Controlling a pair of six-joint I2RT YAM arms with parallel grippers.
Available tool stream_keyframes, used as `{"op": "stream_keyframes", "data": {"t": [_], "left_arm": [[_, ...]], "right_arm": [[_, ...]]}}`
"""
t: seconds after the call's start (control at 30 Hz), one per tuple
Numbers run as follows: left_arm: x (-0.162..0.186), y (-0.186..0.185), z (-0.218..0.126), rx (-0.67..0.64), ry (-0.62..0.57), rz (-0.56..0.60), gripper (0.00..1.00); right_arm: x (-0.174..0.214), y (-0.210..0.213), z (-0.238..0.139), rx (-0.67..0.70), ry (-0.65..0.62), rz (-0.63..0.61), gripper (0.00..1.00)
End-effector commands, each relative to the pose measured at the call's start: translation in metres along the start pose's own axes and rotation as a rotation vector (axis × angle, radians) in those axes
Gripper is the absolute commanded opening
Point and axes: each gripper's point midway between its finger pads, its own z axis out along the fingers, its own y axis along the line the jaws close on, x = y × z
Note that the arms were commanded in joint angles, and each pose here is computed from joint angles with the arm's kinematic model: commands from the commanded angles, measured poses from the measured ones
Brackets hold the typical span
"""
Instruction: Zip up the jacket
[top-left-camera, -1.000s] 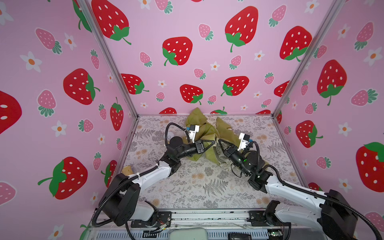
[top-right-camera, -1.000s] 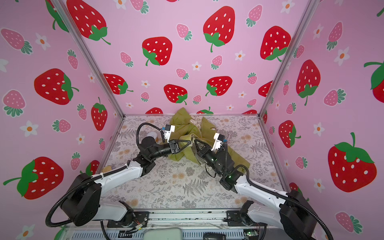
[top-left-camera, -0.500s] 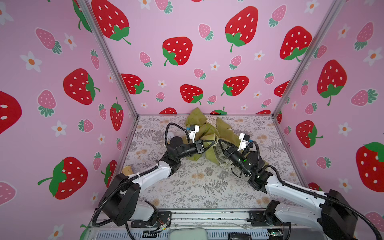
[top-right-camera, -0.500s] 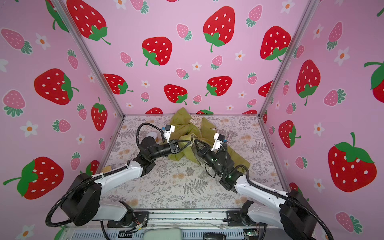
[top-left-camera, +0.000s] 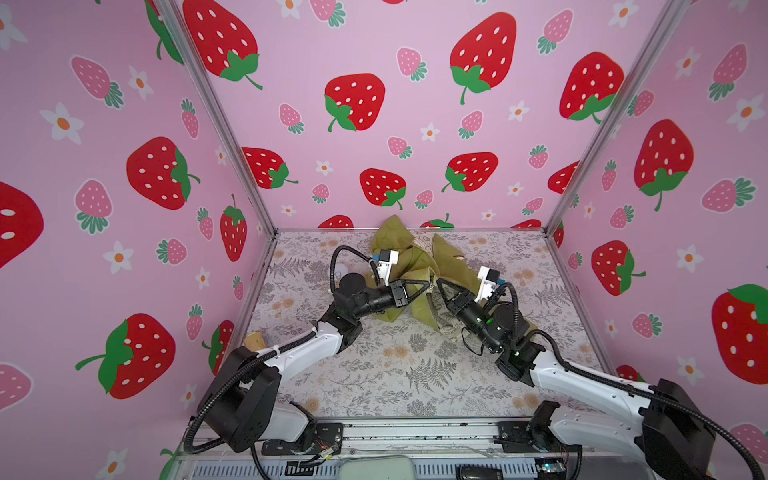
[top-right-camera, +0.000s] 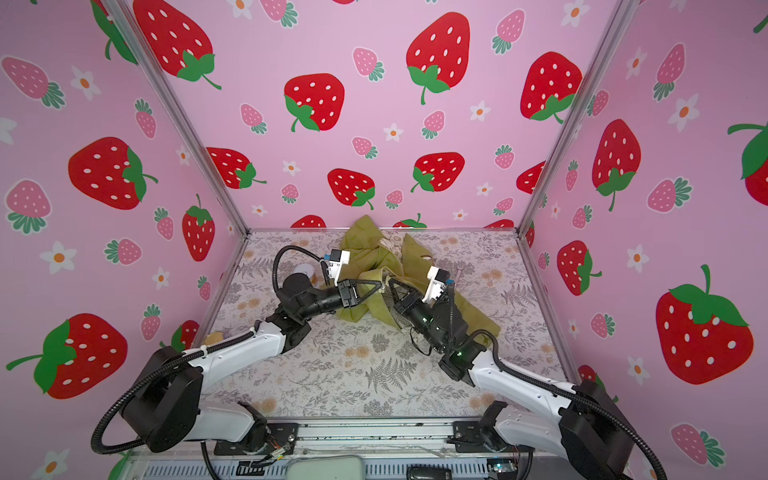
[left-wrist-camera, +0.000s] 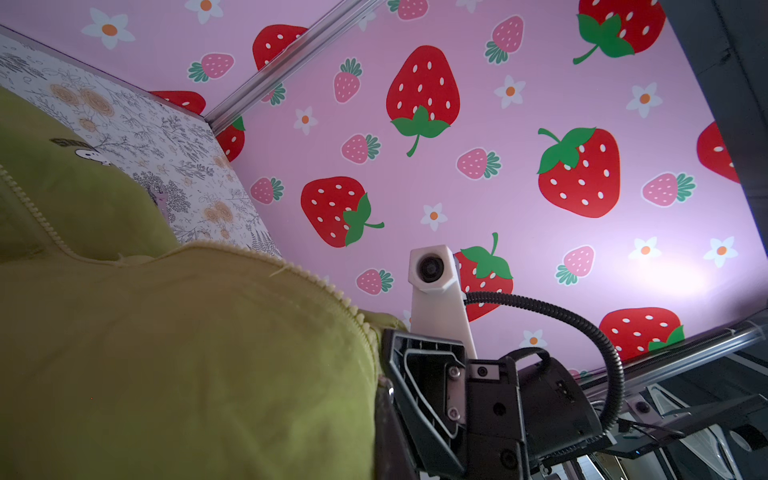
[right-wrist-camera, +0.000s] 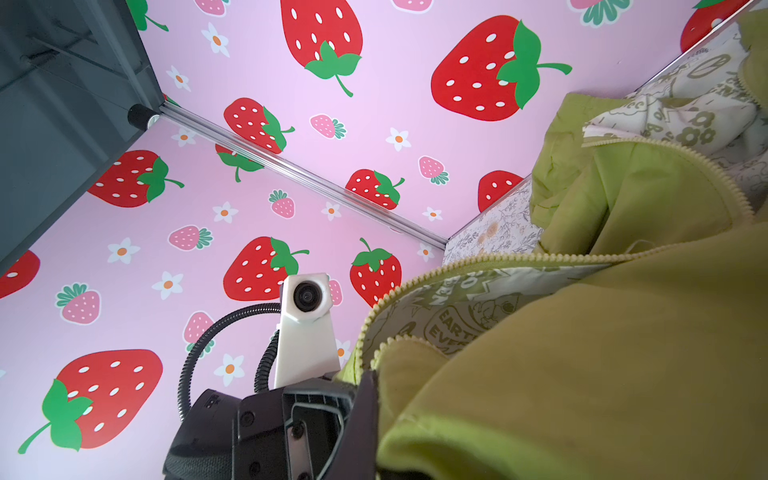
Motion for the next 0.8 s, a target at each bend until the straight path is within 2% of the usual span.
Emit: {"op": "stream_keyframes", "data": {"t": [0.0, 0.77], "left_arm": [[-0.0056, -0.0177, -0.0002, 0.052, -0.017, 0.057, 0.00], [-0.0060, -0.0152, 0.0009, 0.042, -0.018, 0.054, 0.00]], "right_arm": [[0.0015, 0.0093, -0.0004, -0.023, 0.008, 0.001, 0.00], [0.0112, 0.0173, -0.0041, -0.044, 0.050, -0.052, 0.00]]}}
